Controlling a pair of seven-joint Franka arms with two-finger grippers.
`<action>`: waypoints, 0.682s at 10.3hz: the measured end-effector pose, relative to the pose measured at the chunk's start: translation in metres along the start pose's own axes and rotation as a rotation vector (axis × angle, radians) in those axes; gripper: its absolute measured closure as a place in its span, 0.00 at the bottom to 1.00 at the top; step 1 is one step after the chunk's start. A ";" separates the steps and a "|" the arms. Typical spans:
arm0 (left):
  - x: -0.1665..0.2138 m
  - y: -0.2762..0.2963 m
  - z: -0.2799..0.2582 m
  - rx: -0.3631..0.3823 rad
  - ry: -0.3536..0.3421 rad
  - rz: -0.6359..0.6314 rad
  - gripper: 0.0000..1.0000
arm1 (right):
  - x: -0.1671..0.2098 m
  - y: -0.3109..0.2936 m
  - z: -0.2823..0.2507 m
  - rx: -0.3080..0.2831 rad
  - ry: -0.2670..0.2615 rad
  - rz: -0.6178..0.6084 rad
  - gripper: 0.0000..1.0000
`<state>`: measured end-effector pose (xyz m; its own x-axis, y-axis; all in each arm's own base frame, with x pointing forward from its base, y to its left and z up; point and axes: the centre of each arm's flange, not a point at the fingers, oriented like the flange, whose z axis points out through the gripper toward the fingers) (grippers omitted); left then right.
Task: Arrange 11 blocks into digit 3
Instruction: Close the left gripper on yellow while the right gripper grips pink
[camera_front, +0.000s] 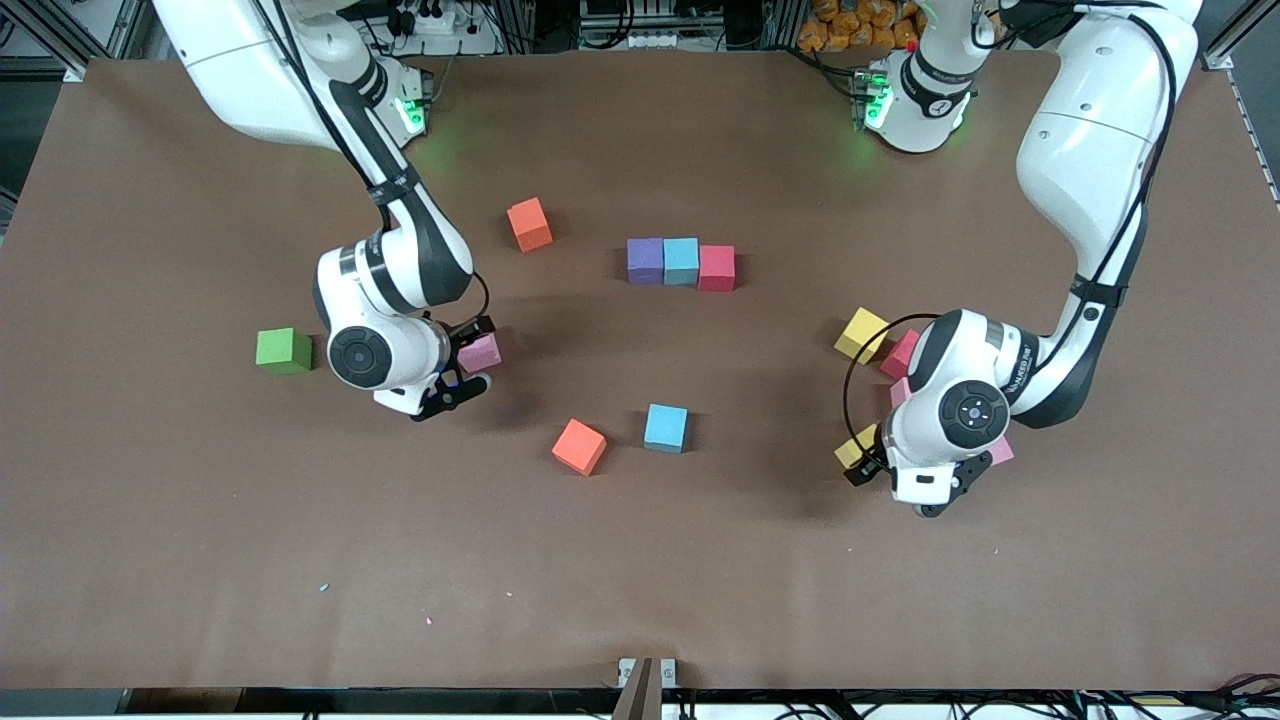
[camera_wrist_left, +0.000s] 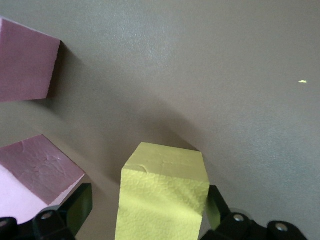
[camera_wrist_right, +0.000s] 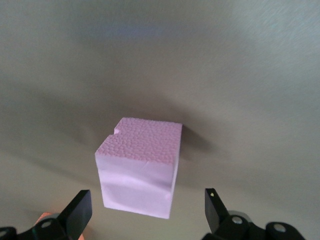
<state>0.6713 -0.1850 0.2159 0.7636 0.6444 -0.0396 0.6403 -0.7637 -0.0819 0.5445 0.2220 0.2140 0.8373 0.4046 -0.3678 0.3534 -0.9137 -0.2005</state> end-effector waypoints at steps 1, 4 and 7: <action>0.000 0.000 0.002 0.002 -0.001 -0.001 0.00 | -0.001 -0.004 0.003 0.005 -0.005 -0.004 0.00; 0.001 -0.001 0.004 0.004 -0.003 -0.002 0.00 | -0.001 -0.022 0.015 -0.003 -0.008 -0.029 0.00; 0.001 -0.001 0.007 0.007 -0.006 -0.001 0.00 | -0.001 -0.030 0.021 -0.009 -0.004 -0.030 0.00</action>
<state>0.6706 -0.1835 0.2092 0.7622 0.6458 -0.0454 0.6408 -0.7625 -0.0890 0.5245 0.2497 0.2013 0.8245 0.4318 -0.3656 0.3821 -0.9015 -0.2031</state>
